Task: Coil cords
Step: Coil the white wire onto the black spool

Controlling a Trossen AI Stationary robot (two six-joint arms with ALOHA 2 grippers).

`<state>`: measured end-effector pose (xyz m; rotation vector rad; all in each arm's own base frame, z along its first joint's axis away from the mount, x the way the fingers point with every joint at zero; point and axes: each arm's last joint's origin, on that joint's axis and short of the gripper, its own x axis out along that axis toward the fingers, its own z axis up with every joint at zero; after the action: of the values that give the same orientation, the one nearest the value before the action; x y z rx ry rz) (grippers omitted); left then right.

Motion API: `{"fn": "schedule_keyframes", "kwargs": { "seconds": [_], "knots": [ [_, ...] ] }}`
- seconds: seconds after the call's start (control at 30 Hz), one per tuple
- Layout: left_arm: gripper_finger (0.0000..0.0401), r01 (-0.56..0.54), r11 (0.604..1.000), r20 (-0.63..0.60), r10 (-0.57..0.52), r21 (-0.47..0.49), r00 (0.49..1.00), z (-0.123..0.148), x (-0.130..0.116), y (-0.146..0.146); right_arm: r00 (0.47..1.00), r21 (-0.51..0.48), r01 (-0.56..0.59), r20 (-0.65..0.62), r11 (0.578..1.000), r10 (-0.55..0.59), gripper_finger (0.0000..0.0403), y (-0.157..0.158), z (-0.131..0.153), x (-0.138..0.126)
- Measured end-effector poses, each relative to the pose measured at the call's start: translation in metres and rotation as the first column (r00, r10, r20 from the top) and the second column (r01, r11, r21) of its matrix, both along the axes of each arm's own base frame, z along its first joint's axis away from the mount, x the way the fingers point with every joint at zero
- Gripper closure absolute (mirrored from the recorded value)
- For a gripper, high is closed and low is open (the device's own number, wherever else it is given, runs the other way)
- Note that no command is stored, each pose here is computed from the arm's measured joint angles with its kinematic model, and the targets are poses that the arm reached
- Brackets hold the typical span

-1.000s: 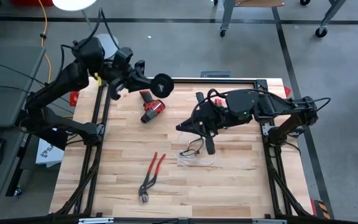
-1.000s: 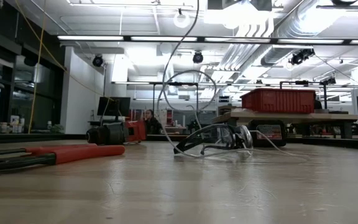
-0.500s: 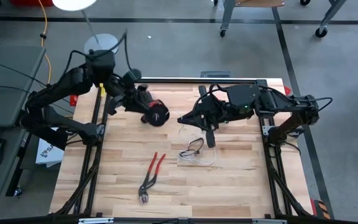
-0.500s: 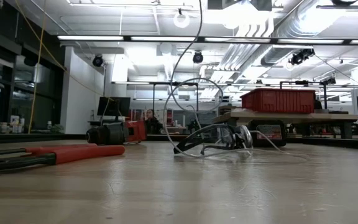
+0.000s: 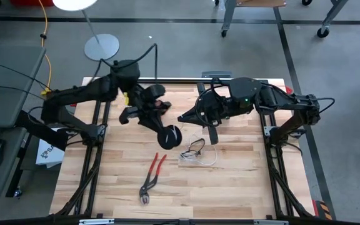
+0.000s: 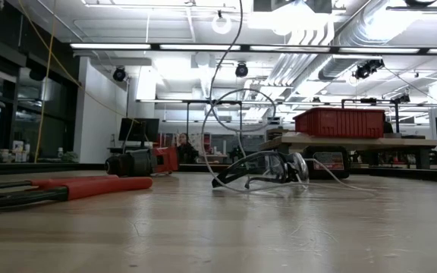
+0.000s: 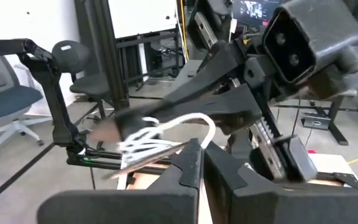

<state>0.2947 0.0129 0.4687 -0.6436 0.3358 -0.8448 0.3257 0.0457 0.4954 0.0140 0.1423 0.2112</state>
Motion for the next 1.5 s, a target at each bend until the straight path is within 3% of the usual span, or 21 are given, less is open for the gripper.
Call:
{"fn": "schedule_keyframes", "kwargs": {
  "seconds": [0.2, 0.4, 0.57, 0.8, 0.97, 1.23, 1.4, 1.5],
  "knots": [
    [0.0401, 0.090, 0.994, 0.136, -0.081, -0.059, 0.987, 0.006, 0.026, 0.002, 1.000, 0.003, -0.002, 0.017, 1.000, 0.002, 0.0403, 0.000, 0.002, 0.000],
    [0.0401, 0.133, 0.986, 0.342, -0.092, -0.100, 0.935, 0.019, 0.035, 0.005, 1.000, 0.005, -0.006, 0.031, 1.000, 0.006, 0.0403, 0.000, 0.003, 0.000],
    [0.0401, 0.082, 0.985, 0.466, -0.001, -0.154, 0.885, 0.026, 0.035, 0.009, 0.996, 0.012, -0.007, 0.088, 1.000, 0.006, 0.0403, 0.000, 0.009, 0.001],
    [0.0401, -0.012, 0.982, 0.540, 0.112, -0.186, 0.834, 0.030, 0.033, 0.015, 0.992, 0.041, 0.021, 0.125, 0.999, -0.026, 0.0399, 0.001, 0.009, 0.008],
    [0.0401, -0.042, 0.982, 0.619, 0.148, -0.182, 0.771, 0.043, 0.024, 0.019, 0.990, 0.081, 0.085, 0.102, 0.993, -0.093, 0.0362, 0.001, 0.005, 0.013],
    [0.0401, -0.102, 0.985, 0.734, 0.174, -0.142, 0.656, 0.074, 0.007, 0.029, 0.973, 0.025, 0.218, 0.077, 0.976, -0.220, 0.0277, 0.001, -0.005, 0.023],
    [0.0401, -0.135, 0.984, 0.778, 0.176, -0.118, 0.603, 0.082, 0.001, 0.032, 0.957, 0.004, 0.276, 0.090, 0.961, -0.275, 0.0261, -0.001, -0.007, 0.028],
    [0.0401, -0.144, 0.983, 0.781, 0.181, -0.117, 0.598, 0.083, -0.001, 0.034, 0.956, 0.010, 0.272, 0.108, 0.962, -0.272, 0.0261, 0.000, -0.008, 0.032]
  ]
}}
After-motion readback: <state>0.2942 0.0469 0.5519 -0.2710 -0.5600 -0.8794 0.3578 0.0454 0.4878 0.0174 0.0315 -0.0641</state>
